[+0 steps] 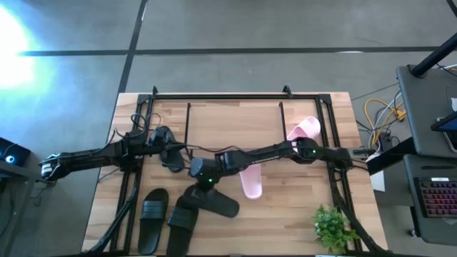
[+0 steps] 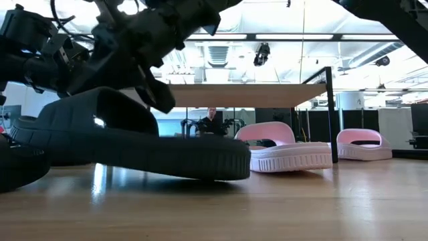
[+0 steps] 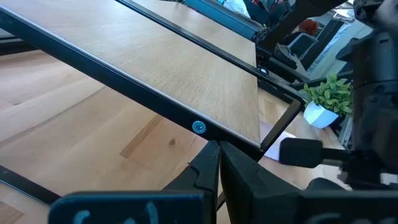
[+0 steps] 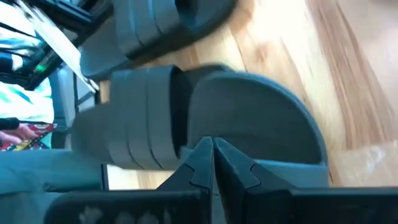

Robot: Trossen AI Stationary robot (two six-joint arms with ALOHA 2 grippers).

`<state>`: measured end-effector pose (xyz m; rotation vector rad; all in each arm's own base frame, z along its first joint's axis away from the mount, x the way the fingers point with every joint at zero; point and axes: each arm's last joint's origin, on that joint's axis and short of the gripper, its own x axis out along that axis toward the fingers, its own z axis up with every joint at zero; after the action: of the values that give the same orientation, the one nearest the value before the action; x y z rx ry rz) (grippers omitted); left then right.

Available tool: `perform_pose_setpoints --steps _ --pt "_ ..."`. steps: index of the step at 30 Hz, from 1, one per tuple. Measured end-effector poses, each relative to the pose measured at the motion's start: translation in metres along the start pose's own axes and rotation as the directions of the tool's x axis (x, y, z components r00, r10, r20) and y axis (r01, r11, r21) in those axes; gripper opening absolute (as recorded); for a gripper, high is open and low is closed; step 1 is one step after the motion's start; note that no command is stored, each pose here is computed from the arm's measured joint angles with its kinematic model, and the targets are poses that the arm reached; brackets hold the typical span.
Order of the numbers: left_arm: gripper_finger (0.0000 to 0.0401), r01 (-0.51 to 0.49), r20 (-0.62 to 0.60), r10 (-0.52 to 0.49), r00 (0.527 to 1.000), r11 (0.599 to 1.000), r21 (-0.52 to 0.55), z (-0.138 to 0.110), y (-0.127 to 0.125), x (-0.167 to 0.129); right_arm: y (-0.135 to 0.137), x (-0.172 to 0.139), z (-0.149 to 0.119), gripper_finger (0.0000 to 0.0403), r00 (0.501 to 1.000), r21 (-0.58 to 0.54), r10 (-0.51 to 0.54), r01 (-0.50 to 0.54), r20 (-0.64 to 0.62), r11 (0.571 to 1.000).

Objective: Pick and place slides into the shelf
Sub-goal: Move the bottom black slides to the center of the table

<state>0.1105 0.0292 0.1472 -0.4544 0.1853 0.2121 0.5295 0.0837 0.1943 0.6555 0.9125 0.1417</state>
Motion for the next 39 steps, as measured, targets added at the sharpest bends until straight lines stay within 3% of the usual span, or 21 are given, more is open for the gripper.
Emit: perform_pose_setpoints --steps 5,13,19,23,26,30,35,39 --pt "0.0000 0.000 0.002 0.000 1.000 1.000 0.000 0.000 0.000 0.000 -0.005 0.006 0.001 0.0009 1.000 -0.031 -0.004 0.005 0.014 1.000" --pt "0.0000 0.000 0.000 0.000 1.000 1.000 0.000 0.000 0.000 0.000 -0.018 0.024 -0.010 0.0008 0.998 -0.014 -0.012 0.011 -0.064 1.000" --pt "0.0000 0.000 0.000 0.000 1.000 1.000 0.000 0.000 0.000 0.000 -0.025 0.020 -0.017 0.0008 0.981 0.025 -0.164 0.167 -0.101 0.986" --pt "0.0000 0.000 0.000 0.000 1.000 1.000 0.000 0.000 0.000 0.000 -0.029 0.008 -0.019 0.0008 0.940 0.041 -0.327 0.332 -0.096 0.942" --pt "0.0000 0.000 0.000 0.000 1.000 1.000 0.000 0.000 0.000 0.000 -0.034 -0.002 -0.023 0.0009 0.871 0.080 -0.482 0.489 -0.095 0.869" --pt "0.0000 0.000 0.000 0.000 1.000 1.000 0.000 0.000 0.000 0.000 -0.029 -0.017 -0.020 0.0009 0.817 0.100 -0.575 0.576 -0.042 0.811" --pt "0.0000 -0.001 0.000 0.001 1.000 1.000 0.000 0.000 0.000 0.000 -0.017 -0.027 -0.011 0.0009 0.846 0.084 -0.533 0.530 0.014 0.844" --pt "0.0000 -0.001 0.000 0.001 1.000 1.000 0.000 0.000 0.000 0.000 -0.005 -0.033 0.000 0.0009 0.903 0.089 -0.427 0.422 0.050 0.902"
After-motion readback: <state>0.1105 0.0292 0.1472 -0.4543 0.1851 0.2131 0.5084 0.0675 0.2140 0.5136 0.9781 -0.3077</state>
